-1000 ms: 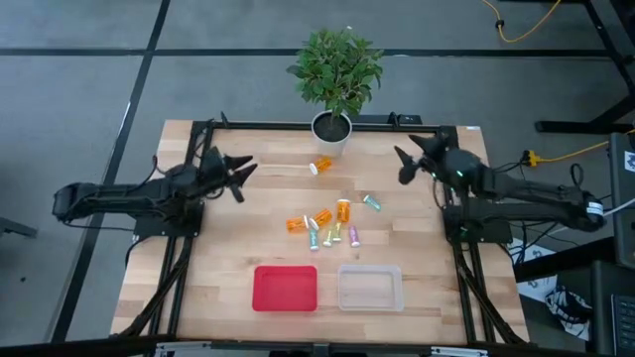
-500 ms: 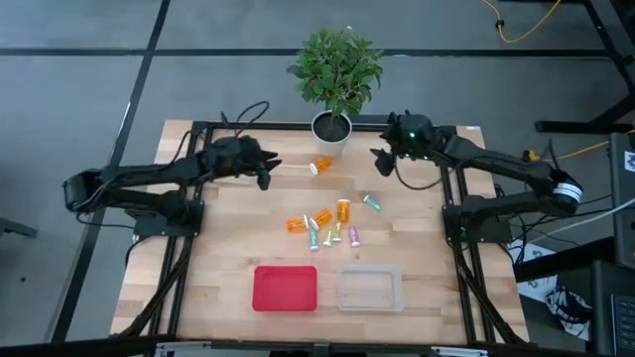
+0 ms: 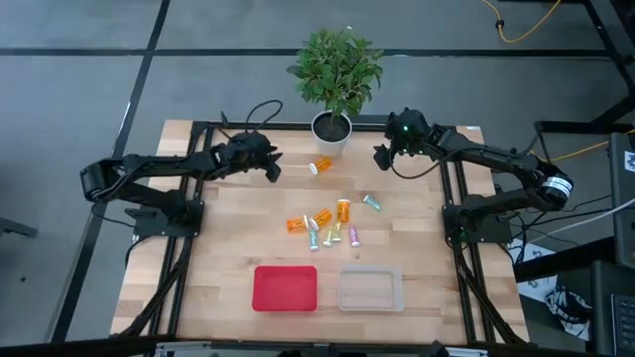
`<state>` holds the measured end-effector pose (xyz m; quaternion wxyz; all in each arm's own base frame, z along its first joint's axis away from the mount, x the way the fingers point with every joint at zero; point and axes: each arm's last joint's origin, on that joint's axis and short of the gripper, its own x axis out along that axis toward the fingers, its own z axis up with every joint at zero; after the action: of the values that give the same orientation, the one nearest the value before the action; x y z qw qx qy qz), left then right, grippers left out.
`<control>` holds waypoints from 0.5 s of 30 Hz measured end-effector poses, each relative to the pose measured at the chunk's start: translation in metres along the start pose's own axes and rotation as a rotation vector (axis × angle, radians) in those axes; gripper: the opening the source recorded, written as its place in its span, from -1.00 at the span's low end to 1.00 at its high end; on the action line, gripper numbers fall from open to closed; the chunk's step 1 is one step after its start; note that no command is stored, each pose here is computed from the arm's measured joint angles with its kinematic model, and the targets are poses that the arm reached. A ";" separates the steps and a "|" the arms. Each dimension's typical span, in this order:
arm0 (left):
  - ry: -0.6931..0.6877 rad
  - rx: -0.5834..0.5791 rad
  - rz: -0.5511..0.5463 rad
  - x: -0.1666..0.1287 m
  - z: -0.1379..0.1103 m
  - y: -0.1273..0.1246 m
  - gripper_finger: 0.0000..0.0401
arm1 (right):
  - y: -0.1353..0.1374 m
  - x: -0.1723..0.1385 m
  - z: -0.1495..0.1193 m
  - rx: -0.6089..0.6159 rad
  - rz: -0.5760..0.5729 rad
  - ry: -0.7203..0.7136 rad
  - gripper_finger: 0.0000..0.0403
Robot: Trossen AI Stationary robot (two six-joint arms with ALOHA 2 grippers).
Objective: Pick and place medicine bottles into bin by pill shape (circle, oval)
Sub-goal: Put the bottom left large orange pill bottle into the red bin
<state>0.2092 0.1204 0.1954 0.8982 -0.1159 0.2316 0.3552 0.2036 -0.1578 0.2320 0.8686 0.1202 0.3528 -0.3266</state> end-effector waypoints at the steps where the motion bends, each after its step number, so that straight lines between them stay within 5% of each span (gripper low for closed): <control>1: -0.006 -0.001 0.012 0.000 0.000 0.000 -0.39 | 0.000 0.000 0.000 0.002 0.005 -0.003 0.37; 12: -0.096 -0.023 0.032 -0.001 0.008 -0.002 -0.39 | 0.006 0.000 -0.002 0.106 0.022 -0.004 0.37; 15: -0.094 0.002 0.006 -0.002 0.008 -0.007 -0.39 | 0.010 0.000 -0.003 0.052 0.042 -0.002 0.37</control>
<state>0.2156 0.1169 0.2032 0.9071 -0.0976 0.1898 0.3627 0.2088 -0.1485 0.2300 0.8721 0.1497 0.3409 -0.3176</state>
